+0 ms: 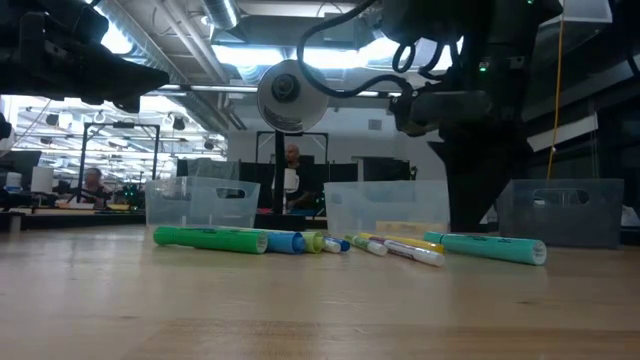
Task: Pick & Place Markers
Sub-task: Put the right yellow pen in the gray bin
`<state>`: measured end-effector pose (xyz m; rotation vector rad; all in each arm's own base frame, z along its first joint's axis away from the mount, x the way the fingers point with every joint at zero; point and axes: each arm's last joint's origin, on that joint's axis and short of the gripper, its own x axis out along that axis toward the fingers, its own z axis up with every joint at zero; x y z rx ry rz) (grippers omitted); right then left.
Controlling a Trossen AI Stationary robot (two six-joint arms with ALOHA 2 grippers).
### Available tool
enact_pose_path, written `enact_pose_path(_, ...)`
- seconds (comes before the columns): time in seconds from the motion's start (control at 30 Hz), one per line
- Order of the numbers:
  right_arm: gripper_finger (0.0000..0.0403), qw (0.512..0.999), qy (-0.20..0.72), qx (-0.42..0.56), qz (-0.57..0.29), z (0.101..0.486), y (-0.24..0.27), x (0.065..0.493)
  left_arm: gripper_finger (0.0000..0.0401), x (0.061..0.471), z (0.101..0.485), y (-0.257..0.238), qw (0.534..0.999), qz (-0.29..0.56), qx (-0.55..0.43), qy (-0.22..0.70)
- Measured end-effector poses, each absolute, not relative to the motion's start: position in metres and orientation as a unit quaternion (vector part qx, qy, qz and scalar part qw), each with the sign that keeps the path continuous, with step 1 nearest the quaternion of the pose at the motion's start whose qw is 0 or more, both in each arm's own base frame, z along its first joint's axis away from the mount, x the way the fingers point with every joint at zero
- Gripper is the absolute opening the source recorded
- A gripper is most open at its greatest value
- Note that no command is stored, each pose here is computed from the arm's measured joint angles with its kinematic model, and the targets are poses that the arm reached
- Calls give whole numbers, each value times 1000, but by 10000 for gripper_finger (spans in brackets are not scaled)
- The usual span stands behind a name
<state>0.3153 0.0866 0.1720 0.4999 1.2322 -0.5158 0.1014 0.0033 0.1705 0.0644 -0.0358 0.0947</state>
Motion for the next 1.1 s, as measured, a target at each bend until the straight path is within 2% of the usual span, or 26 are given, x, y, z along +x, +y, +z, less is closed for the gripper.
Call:
enact_pose_path(0.2,188,758,564,229,-235,173,87,316,8,101,170,3,998,47,32,-18)
enact_pose_path(0.37,208,772,545,233,-228,184,88,324,10,101,171,3,998,47,32,-18)
enact_pose_path(0.6,195,786,516,238,-242,186,78,337,12,101,171,3,998,47,32,-18)
enact_pose_path(1.1,140,766,519,257,-280,170,56,345,9,101,170,3,998,47,32,-18)
